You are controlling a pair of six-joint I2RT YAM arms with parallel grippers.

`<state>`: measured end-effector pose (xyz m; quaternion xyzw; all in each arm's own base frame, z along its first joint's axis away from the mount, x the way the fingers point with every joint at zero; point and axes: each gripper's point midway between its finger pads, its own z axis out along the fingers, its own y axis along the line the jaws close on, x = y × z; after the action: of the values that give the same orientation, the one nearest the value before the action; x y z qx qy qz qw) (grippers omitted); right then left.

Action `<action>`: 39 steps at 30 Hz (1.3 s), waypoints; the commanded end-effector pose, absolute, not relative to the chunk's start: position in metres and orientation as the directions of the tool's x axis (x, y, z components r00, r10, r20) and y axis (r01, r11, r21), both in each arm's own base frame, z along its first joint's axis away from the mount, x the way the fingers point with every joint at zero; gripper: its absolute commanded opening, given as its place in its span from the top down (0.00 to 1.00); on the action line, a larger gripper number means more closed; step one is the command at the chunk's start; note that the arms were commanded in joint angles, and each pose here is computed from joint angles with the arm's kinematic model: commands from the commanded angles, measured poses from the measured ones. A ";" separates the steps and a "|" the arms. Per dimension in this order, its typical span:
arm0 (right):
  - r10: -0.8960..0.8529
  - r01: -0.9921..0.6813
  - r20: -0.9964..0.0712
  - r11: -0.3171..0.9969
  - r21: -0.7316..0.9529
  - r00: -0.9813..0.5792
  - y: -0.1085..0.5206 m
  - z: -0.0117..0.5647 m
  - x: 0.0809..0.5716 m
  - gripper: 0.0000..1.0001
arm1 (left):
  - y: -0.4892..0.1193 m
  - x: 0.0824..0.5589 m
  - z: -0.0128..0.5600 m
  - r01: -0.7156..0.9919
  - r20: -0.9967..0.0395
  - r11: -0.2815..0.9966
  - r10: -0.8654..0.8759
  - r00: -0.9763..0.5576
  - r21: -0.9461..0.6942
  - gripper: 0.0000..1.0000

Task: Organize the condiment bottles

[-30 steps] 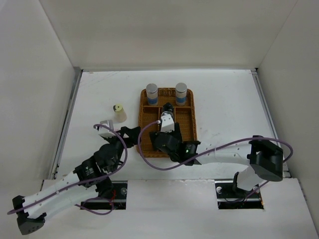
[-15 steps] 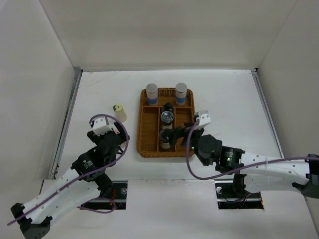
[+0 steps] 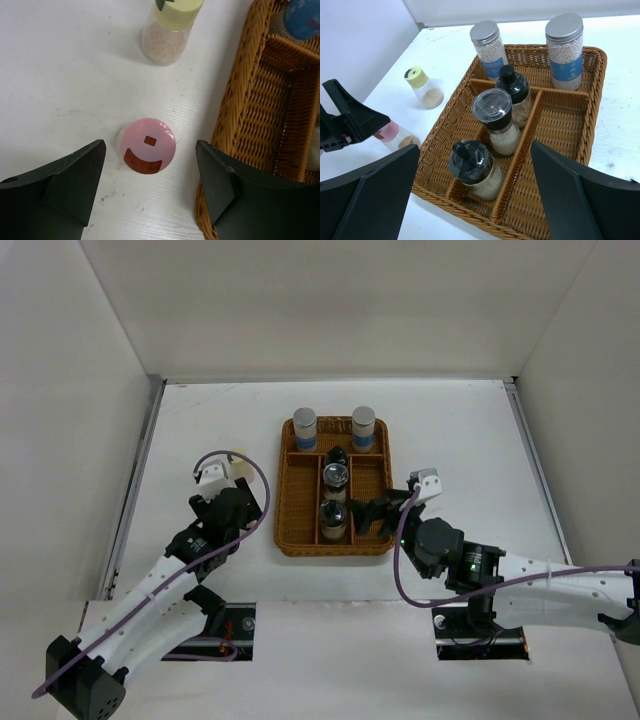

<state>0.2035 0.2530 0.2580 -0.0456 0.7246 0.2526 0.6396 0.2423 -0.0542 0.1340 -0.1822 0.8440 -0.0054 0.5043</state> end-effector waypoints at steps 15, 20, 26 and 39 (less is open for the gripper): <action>0.347 -0.359 -0.929 0.858 0.368 -0.124 0.236 0.278 0.206 0.00 | -0.063 0.252 0.118 -0.285 -0.843 0.933 -0.329 -0.426 -0.219 0.48; 0.355 -0.340 -0.928 0.864 0.371 -0.112 0.227 0.278 0.206 0.00 | -0.064 0.250 0.124 -0.279 -0.843 0.929 -0.345 -0.413 -0.243 0.68; 0.374 -0.327 -0.922 0.862 0.386 -0.102 0.217 0.278 0.206 0.00 | -0.077 0.247 0.204 -0.170 -0.869 0.918 -0.395 -0.297 -0.359 0.76; 0.436 -0.246 -0.899 0.867 0.434 -0.048 0.174 0.280 0.214 0.00 | -0.198 0.249 0.389 0.260 -0.859 0.819 -0.494 -0.132 -0.511 0.78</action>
<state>0.2119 0.1881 0.2709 0.0391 0.6924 0.2473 0.6767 0.2374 -0.1605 0.3695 -0.1147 0.7102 -0.2721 0.6390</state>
